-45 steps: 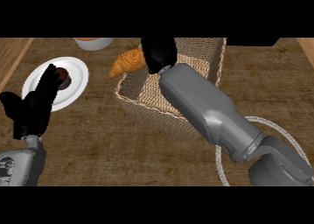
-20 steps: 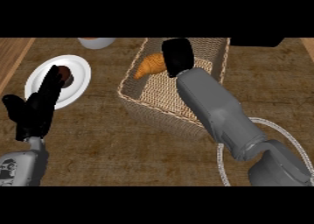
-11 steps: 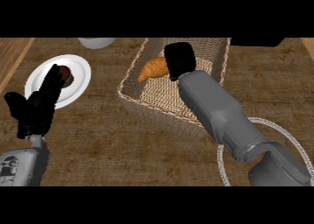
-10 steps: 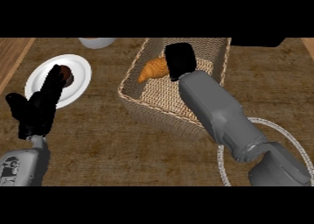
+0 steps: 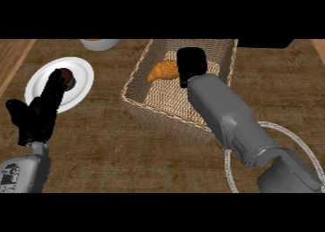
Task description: Pick the croissant from the placemat and place it in the basket
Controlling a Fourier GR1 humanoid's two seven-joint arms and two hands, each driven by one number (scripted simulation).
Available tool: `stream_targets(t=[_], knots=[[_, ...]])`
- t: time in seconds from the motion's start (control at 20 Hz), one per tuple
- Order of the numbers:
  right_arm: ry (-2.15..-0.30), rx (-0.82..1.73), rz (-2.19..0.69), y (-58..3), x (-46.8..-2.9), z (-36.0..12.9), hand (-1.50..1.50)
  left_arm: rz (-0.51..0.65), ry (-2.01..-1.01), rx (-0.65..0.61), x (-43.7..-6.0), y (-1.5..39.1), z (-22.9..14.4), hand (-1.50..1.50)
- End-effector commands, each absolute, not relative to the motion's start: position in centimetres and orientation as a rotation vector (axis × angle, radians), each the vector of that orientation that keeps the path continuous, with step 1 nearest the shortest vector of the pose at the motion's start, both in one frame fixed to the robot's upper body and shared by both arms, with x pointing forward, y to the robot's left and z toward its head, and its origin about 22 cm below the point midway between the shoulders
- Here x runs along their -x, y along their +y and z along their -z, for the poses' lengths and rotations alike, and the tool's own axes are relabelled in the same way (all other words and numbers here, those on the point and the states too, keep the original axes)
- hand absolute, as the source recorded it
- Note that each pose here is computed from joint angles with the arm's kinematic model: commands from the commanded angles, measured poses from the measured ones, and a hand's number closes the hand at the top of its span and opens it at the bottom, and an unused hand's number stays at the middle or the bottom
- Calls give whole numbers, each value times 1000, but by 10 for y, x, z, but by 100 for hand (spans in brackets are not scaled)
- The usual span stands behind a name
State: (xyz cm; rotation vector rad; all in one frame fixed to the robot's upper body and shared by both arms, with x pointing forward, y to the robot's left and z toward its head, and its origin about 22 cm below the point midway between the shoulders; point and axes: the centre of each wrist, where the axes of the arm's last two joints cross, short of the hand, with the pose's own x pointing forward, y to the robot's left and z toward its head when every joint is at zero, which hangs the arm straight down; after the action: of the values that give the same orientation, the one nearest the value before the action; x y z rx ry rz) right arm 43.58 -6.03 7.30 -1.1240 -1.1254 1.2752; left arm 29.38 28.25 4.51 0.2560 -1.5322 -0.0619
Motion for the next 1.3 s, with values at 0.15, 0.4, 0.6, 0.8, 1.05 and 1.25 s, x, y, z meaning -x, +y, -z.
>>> stream_targets(t=[0.15, 0.4, 0.6, 0.8, 1.05, 1.25], knots=[[-1316, 1058, -1062, -57, -431, -70, -150, 57, -1548, -262, -298, 286, -47, 0], [-1448, 946, -852, -49, -434, -92, -150, 18, -1520, -268, -293, 288, -53, 0], [-1493, 871, -602, -45, -438, -114, -150, 44, -1521, -271, -289, 295, -45, 0], [-1489, 794, -478, -80, -445, -125, -150, 10, -1523, -293, -291, 297, -58, 0], [-1495, 715, -293, -138, -444, -124, -150, 2, -1496, -301, -286, 302, -48, 0], [-1482, 633, -313, -186, -423, -99, -150, 5, -1490, -316, -289, 287, -28, 0]])
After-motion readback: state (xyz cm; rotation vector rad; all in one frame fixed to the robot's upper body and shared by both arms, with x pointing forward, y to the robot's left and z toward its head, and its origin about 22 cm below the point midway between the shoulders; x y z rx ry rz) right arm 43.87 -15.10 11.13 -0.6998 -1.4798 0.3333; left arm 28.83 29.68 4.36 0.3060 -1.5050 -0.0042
